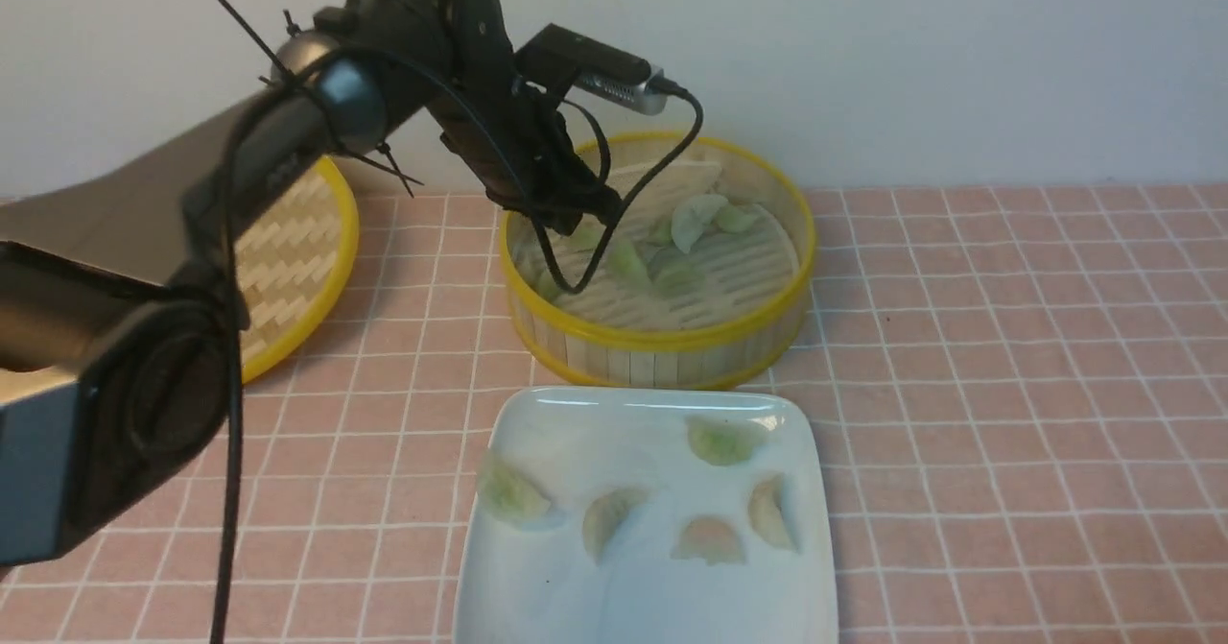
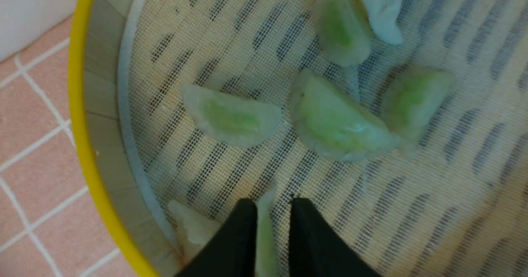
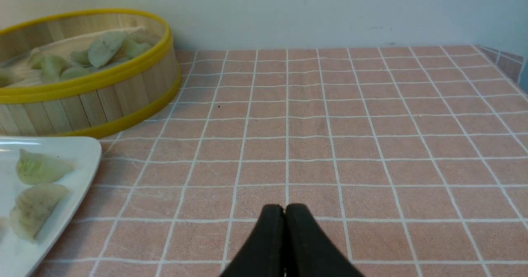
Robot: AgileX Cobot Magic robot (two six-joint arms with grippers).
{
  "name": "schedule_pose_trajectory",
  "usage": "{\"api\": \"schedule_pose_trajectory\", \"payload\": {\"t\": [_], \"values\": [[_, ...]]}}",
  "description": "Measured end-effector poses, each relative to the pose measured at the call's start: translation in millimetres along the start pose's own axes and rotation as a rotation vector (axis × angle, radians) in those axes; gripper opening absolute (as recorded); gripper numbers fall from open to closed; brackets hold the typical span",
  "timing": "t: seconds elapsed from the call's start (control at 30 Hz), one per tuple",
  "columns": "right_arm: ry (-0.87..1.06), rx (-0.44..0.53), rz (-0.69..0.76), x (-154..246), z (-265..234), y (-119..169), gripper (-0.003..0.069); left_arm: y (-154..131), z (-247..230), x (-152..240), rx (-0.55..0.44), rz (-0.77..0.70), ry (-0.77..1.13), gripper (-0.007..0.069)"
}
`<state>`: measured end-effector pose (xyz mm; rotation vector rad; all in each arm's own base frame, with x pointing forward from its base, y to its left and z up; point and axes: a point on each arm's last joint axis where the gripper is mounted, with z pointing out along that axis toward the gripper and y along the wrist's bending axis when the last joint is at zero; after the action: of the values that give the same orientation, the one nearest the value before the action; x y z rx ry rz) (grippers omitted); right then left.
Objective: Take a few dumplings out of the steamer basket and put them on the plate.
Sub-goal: Use the left arm to grab a dumpling from the steamer
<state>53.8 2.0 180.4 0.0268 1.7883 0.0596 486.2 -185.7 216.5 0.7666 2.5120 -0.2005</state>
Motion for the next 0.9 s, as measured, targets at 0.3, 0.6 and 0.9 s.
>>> {"api": "schedule_pose_trajectory", "payload": {"t": [0.3, 0.6, 0.9], "values": [[0.000, 0.000, 0.000, 0, 0, 0, -0.0013, -4, 43, 14, -0.053, 0.065, 0.075, 0.0306], [0.000, 0.000, 0.000, 0, 0, 0, -0.0013, -6, 43, 16, -0.048, 0.017, 0.119, 0.0111], [0.000, 0.000, 0.000, 0, 0, 0, -0.0013, -22, -30, -24, -0.051, 0.016, 0.063, 0.0113]]}}
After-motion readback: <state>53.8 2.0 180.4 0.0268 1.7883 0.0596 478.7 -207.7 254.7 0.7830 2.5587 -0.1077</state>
